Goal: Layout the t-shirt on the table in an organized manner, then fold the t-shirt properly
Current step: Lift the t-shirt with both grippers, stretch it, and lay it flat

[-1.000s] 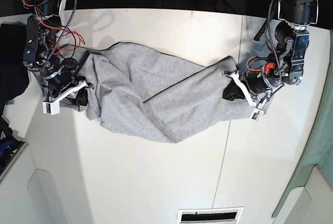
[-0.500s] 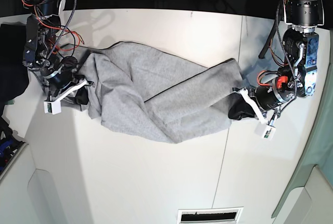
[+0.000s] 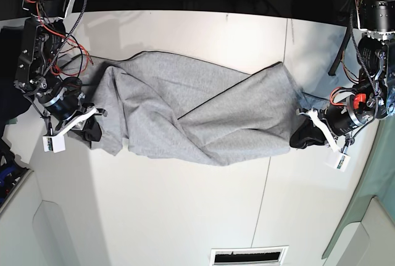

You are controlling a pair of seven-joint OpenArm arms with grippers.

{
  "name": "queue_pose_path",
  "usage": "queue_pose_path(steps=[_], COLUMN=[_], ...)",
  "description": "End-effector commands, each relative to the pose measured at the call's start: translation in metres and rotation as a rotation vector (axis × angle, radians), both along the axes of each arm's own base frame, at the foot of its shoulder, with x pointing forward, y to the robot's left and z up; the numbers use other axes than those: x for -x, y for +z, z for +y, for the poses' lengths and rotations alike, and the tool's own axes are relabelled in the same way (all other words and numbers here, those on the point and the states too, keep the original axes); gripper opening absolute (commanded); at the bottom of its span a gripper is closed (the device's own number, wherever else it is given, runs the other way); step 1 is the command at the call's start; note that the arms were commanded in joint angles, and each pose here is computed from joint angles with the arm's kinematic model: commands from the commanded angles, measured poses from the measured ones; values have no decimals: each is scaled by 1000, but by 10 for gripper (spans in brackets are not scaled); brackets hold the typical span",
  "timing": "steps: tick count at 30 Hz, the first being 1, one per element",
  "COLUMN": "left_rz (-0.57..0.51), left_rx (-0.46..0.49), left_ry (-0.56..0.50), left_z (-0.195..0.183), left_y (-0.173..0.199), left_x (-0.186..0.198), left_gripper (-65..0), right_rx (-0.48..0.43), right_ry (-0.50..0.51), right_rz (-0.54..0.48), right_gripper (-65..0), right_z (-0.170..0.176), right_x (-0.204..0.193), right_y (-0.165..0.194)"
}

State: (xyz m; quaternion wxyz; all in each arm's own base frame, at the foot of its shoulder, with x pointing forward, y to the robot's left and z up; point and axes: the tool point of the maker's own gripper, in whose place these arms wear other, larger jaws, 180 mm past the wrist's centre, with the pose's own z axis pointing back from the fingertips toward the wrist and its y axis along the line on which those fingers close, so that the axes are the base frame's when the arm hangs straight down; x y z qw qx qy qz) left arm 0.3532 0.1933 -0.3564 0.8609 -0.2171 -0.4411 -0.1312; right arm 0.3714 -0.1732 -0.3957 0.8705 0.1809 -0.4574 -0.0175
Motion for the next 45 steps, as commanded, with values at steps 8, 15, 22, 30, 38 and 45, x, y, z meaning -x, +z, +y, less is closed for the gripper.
queue_pose_path(steps=[8,15,22,30,38,45], left_rz=[-135,-114,-139,-230,-438,-478], left_rx=[-14,-43,-71,-75,-174,-223], left_ry=[-57,-70,-43,8,62,68], left_z=[-12,-12,0,18,48,73], left_y=[44,40,55,101,167,171], left_x=[26,59,80,95,71,13], left_gripper=[-650,-650,-650,-650,-650,-650], right_rx=[25,37,31,72,103,196], right_ry=[20,29,43,76,37,-18], right_rz=[-98,-61,-81,-101,-328,-445], right_gripper=[-650,-650,-650,-650,-650,-650], right_z=[0,2,7,14,4,-15], right_x=[24,55,75,97,54,-17], right_y=[32,21,32,49,115,158])
